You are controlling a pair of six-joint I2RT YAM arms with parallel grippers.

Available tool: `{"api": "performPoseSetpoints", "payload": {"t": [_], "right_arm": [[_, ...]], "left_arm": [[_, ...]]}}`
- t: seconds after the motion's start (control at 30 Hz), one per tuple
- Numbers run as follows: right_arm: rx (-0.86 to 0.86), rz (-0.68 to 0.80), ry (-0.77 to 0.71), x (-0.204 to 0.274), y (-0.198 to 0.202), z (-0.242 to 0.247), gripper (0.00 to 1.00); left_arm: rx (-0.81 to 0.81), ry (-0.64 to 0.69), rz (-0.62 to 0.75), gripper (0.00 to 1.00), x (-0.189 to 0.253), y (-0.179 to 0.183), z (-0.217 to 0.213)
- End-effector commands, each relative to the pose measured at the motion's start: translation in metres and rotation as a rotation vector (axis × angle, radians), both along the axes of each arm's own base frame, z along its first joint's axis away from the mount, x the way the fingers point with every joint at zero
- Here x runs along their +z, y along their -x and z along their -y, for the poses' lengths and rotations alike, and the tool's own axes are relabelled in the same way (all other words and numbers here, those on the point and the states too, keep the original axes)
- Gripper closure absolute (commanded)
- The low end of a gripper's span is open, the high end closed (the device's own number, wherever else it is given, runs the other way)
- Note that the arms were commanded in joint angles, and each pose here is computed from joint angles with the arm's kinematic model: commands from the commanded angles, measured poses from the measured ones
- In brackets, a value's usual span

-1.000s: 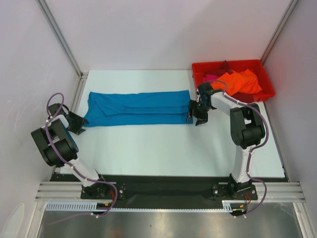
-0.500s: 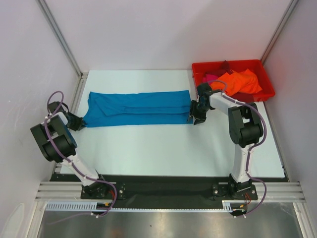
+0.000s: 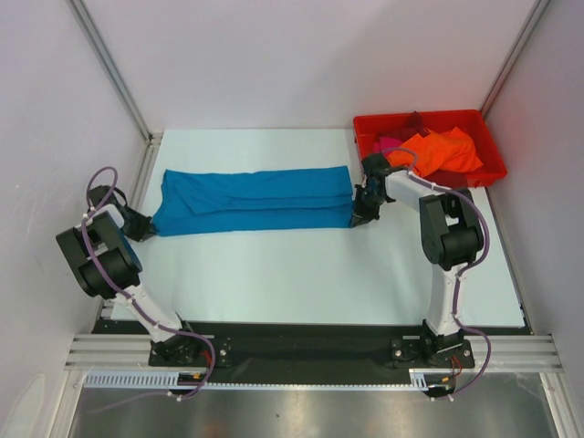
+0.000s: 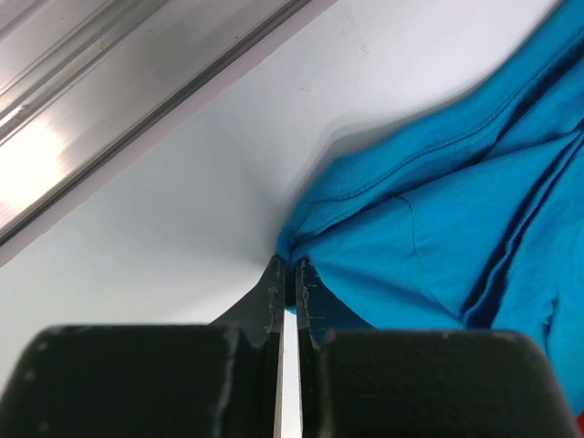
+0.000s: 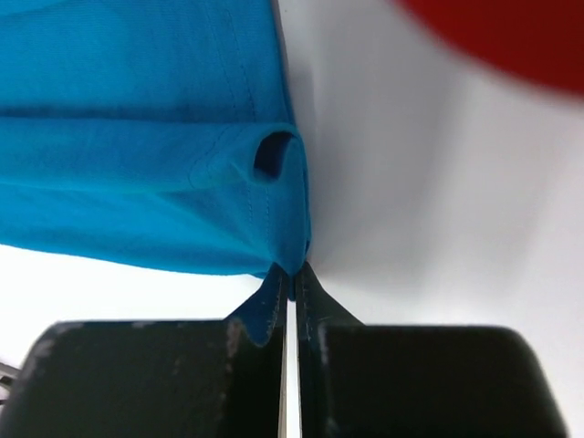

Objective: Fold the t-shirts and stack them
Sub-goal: Fold the tshirt

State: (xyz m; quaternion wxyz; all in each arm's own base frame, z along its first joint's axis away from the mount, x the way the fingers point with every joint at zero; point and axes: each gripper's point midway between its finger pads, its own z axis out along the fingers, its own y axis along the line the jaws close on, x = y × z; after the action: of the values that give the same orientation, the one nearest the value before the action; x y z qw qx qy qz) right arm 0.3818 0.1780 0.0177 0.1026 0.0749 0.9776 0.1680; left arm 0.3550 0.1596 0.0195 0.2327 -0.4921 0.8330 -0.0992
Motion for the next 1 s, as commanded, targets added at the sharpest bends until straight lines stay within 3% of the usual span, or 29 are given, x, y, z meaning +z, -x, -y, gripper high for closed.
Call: {"api": "performPoseSetpoints", "payload": {"t": [0.0, 0.17, 0.33, 0.37, 0.4, 0.47, 0.5, 0.53, 0.6, 0.63, 0.8, 0.97], "right_arm": [[0.027, -0.065, 0.042, -0.005, 0.032, 0.003, 1.0], [0.062, -0.108, 0.043, 0.001, 0.069, -0.008, 1.0], [0.07, -0.143, 0.019, 0.005, 0.108, -0.016, 1.0], [0.07, -0.146, 0.011, 0.007, 0.115, -0.018, 0.97], [0.067, -0.146, 0.015, 0.008, 0.117, -0.017, 0.83], [0.075, -0.107, 0.042, 0.018, 0.114, -0.011, 0.78], [0.078, -0.089, 0.055, 0.023, 0.111, -0.008, 0.68], [0.081, -0.072, 0.062, 0.028, 0.107, -0.007, 0.61], [0.105, -0.018, 0.082, 0.046, 0.093, -0.004, 0.51], [0.118, -0.009, 0.086, 0.05, 0.09, -0.003, 0.5], [0.176, 0.027, 0.067, 0.058, 0.061, -0.016, 0.56], [0.171, 0.033, -0.038, 0.053, 0.043, -0.044, 0.65]], "left_arm": [[0.004, -0.105, -0.035, 1.0, 0.015, 0.008, -0.017], [0.034, -0.185, -0.107, 1.0, 0.024, 0.037, -0.026], [0.114, -0.158, -0.134, 0.99, 0.018, 0.063, -0.034], [0.116, -0.155, -0.136, 0.98, 0.019, 0.063, -0.035], [0.118, -0.155, -0.146, 0.95, 0.02, 0.065, -0.035], [0.131, -0.177, -0.161, 0.81, 0.023, 0.07, -0.037], [0.133, -0.194, -0.145, 0.75, 0.03, 0.07, -0.038], [0.134, -0.195, -0.145, 0.59, 0.033, 0.072, -0.037], [0.142, -0.202, -0.121, 0.42, 0.044, 0.071, -0.035], [0.135, -0.202, -0.116, 0.38, 0.048, 0.07, -0.032], [0.085, -0.219, -0.065, 0.36, 0.072, 0.056, -0.011], [-0.074, -0.187, 0.012, 0.54, 0.089, 0.039, 0.043]]}}
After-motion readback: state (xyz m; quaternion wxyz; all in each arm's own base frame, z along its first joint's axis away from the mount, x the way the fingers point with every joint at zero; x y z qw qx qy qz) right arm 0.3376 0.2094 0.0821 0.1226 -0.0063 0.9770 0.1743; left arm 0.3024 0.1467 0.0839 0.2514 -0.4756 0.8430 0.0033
